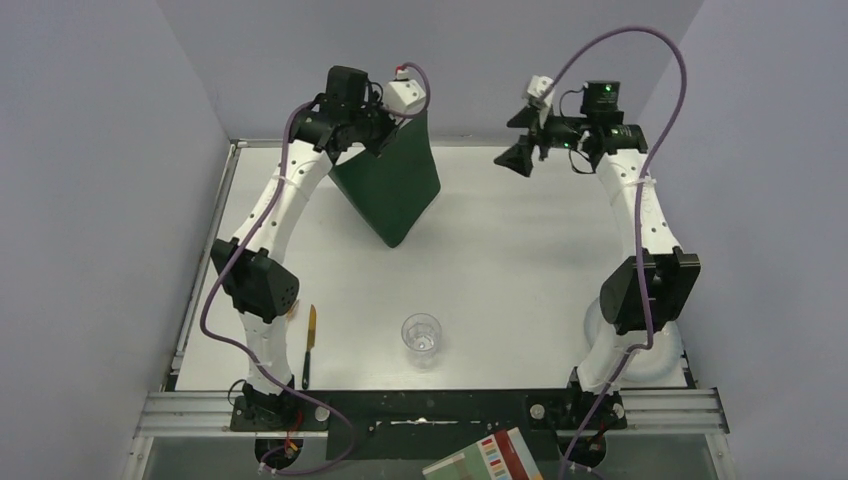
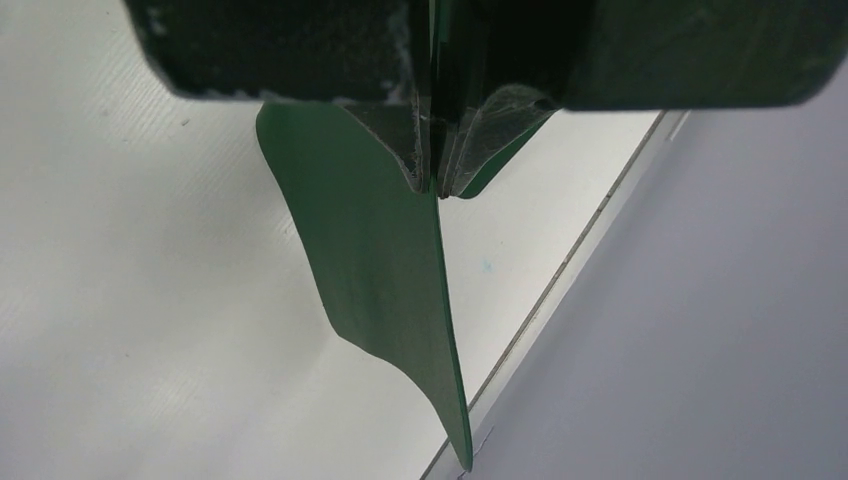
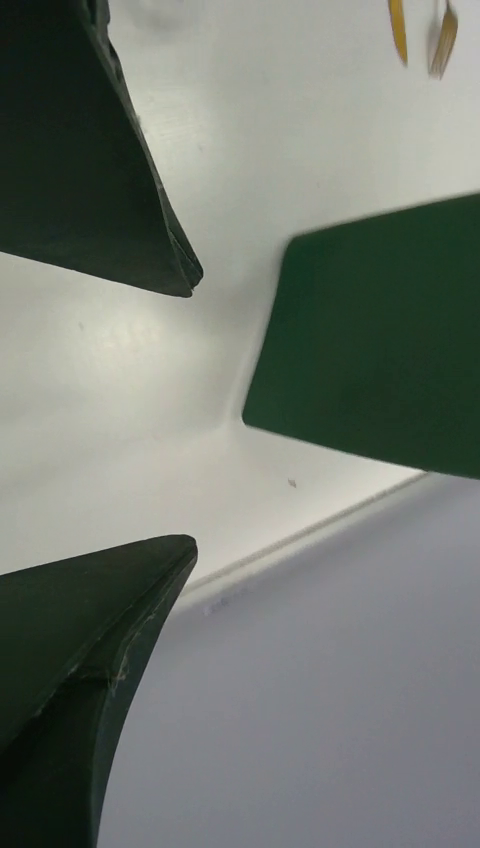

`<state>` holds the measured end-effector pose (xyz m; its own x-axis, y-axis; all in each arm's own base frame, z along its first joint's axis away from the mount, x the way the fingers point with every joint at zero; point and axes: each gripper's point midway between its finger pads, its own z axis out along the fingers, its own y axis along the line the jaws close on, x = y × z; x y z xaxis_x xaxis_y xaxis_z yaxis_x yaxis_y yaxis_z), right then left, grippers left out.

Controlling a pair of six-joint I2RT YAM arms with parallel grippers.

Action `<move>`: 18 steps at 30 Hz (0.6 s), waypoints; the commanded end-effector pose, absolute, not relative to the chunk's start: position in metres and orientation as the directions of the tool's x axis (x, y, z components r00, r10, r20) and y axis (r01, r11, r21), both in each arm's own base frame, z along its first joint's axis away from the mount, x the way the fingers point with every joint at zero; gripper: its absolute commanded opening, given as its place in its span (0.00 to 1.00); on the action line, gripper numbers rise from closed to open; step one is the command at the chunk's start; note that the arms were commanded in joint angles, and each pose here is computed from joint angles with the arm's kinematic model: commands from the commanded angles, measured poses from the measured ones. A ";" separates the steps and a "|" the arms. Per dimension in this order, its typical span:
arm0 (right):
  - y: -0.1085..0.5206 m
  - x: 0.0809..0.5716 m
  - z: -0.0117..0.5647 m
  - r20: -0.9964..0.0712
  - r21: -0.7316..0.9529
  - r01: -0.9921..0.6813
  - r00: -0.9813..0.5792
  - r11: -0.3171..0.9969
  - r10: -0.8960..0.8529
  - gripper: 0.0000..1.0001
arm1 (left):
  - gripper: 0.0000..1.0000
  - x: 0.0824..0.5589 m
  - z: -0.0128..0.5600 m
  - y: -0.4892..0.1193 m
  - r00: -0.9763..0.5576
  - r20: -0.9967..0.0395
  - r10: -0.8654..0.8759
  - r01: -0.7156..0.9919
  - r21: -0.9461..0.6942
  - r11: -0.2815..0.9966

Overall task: Set the dinner table for one person
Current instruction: Flatten out the napkin at the center of the board.

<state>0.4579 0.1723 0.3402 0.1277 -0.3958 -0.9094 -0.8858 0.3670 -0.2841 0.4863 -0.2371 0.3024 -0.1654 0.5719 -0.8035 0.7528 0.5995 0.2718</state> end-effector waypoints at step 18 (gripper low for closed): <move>0.187 0.452 0.221 -0.942 -0.332 -0.942 0.333 -0.042 -0.032 0.93 | 0.00 0.378 0.329 -0.323 0.063 -0.802 0.594 0.922 0.274 0.273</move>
